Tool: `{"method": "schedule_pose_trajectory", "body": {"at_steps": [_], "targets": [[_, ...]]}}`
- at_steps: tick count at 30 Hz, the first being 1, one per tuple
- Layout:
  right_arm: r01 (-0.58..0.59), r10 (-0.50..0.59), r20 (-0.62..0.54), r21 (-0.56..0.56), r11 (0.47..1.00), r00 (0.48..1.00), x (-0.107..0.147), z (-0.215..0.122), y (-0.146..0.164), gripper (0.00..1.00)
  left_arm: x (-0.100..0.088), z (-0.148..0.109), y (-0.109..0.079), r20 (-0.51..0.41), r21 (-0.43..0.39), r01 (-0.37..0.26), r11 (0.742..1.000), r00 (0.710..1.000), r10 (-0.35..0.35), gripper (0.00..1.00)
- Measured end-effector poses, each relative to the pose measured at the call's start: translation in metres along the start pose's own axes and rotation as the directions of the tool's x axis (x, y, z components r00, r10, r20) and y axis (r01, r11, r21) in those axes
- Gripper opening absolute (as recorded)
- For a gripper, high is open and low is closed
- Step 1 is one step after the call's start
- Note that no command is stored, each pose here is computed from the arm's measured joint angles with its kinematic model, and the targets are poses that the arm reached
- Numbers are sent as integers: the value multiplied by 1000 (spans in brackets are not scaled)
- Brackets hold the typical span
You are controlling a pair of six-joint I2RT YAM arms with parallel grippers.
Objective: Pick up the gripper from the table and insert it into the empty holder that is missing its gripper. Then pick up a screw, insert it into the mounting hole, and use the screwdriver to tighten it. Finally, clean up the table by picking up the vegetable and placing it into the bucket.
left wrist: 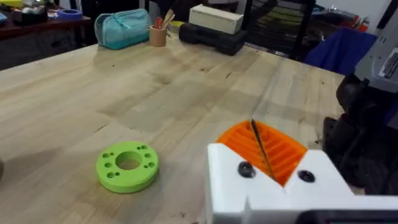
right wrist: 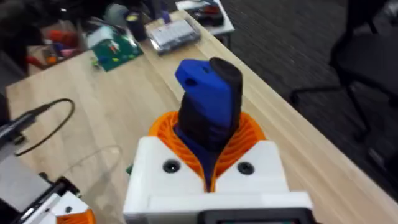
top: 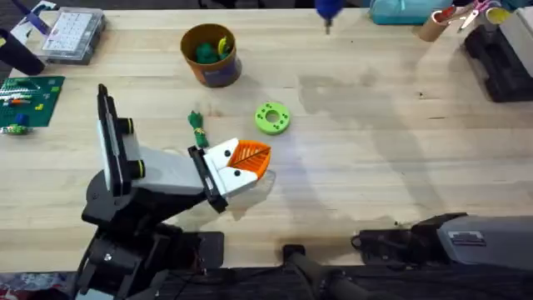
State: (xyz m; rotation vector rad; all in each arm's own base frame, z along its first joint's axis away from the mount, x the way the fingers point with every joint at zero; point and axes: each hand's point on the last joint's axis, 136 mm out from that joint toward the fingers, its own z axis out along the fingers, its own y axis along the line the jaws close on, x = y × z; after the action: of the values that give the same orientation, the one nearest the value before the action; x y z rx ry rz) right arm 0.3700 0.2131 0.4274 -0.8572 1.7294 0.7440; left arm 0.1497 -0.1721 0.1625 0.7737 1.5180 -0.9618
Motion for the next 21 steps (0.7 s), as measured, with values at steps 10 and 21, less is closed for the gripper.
{"method": "schedule_pose_trajectory", "body": {"at_steps": [10, 21], "targets": [[71, -45, 116, -225, 972, 992, -27, -3, 42, 26, 0, 0, 0, 0, 0, 0, 1000, 1000, 0, 18], [77, -39, 119, -335, 939, 992, -28, 1, 76, 26, 0, 0, 0, 0, 0, 0, 1000, 1000, 0, 18]]}}
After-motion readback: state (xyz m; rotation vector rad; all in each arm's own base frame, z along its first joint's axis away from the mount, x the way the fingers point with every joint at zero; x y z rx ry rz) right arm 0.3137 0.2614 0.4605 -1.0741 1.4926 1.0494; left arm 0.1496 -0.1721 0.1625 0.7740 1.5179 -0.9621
